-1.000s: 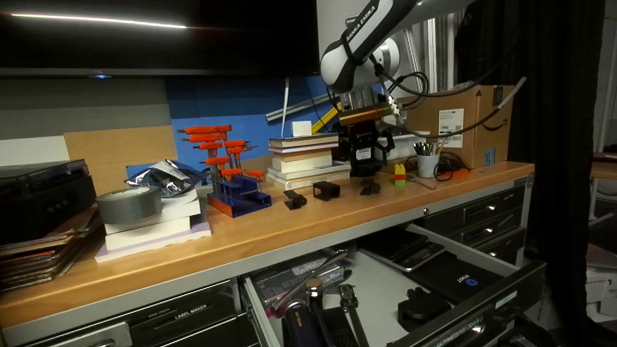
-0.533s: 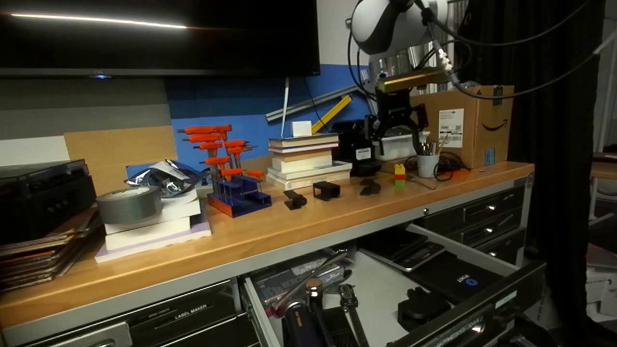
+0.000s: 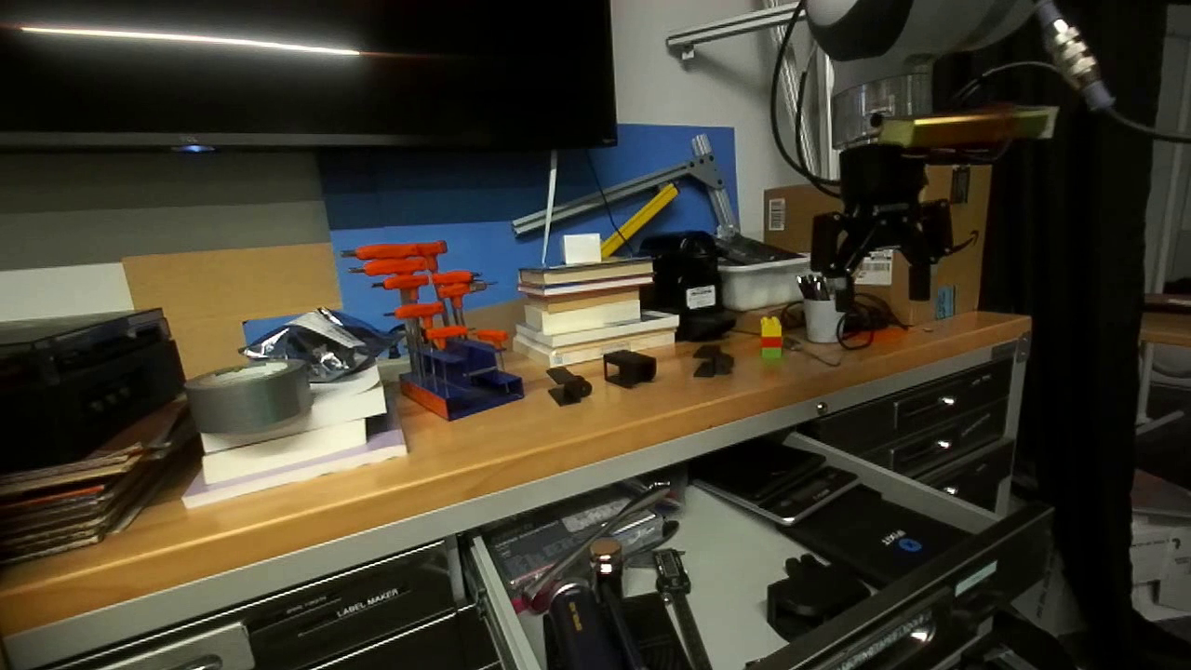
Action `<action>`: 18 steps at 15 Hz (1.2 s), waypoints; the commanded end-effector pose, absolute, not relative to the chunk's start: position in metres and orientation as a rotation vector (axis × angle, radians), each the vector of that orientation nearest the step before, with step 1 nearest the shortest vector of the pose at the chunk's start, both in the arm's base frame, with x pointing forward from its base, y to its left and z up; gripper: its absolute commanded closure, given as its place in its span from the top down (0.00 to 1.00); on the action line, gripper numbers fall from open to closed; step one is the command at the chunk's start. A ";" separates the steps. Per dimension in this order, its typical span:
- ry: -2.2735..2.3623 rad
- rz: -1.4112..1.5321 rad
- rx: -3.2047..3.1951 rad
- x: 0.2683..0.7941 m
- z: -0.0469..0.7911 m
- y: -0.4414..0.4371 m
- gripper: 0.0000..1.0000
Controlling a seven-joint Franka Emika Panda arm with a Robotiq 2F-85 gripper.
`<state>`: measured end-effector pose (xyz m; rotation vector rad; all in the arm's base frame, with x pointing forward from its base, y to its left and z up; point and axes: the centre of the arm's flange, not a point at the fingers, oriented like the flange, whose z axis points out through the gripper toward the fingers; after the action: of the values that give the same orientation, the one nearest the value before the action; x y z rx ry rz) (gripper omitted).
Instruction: Open the top middle drawer then remove three black objects from the drawer
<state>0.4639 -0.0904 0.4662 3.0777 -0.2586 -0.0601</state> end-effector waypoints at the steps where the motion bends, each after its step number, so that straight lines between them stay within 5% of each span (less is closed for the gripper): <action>1: -0.102 -0.013 3.168 0.405 0.471 -0.062 1.00; 10: 0.019 0.117 3.164 0.341 0.503 -0.023 1.00; 18: 0.011 0.137 3.146 0.342 0.504 -0.027 1.00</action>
<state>0.3425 -0.0271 0.5042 3.1464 0.0111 0.1373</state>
